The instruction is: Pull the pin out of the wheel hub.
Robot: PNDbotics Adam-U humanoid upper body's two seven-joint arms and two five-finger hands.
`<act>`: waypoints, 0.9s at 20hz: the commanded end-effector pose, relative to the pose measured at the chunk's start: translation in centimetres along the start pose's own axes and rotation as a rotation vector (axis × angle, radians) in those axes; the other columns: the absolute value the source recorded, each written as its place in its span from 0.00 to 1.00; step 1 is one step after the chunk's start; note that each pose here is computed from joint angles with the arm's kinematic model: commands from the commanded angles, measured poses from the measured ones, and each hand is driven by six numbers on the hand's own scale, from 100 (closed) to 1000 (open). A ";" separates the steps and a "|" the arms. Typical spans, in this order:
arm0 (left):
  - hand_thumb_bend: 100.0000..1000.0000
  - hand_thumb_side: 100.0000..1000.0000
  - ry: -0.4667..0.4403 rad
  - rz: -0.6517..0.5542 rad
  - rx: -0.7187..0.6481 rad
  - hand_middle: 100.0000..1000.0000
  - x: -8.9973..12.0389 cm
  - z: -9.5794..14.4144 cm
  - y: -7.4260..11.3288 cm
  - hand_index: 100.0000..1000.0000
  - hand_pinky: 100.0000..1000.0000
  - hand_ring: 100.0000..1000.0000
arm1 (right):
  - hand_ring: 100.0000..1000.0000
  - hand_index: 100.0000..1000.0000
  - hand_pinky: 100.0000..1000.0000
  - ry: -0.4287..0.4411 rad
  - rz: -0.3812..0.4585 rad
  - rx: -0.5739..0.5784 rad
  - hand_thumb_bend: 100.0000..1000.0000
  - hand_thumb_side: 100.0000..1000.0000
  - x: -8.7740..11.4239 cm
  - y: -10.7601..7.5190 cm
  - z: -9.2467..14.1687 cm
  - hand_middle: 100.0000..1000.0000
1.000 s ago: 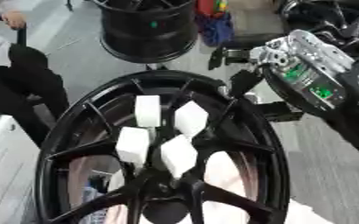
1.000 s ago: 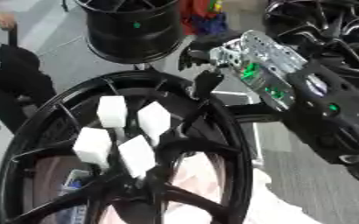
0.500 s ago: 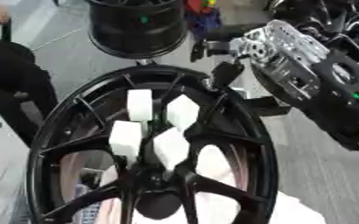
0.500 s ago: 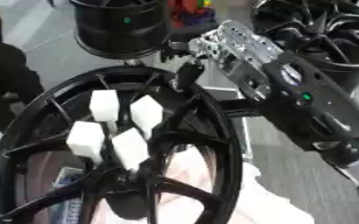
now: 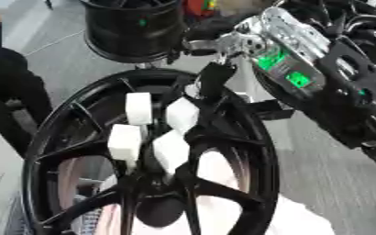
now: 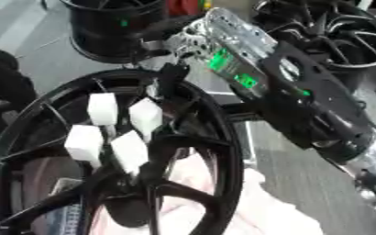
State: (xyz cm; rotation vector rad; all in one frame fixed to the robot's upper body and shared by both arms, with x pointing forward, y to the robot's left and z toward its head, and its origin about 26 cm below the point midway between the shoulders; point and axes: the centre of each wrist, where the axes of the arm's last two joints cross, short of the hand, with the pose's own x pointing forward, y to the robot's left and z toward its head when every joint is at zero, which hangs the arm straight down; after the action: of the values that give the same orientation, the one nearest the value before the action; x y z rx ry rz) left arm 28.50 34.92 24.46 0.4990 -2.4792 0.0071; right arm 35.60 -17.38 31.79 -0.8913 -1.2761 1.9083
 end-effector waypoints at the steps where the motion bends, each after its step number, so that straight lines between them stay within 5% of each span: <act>1: 0.00 0.22 -0.018 -0.052 -0.006 0.67 1.0 -0.9 1.3 0.74 0.84 0.60 | 0.87 0.86 1.00 -0.053 0.006 -0.026 0.00 0.28 0.8 -0.7 1.0 0.83; 18: 0.00 0.27 0.058 -0.119 0.013 0.67 0.9 -0.4 2.5 0.74 0.84 0.59 | 0.90 0.89 1.00 -0.145 -0.001 0.008 0.00 0.29 1.7 0.9 0.9 0.86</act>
State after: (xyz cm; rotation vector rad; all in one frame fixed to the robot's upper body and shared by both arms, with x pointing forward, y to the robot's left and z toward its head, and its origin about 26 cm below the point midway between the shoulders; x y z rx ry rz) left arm 27.57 36.72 24.34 0.6138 -2.3636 0.0166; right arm 34.18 -16.70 29.94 -0.7373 -1.3235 1.9991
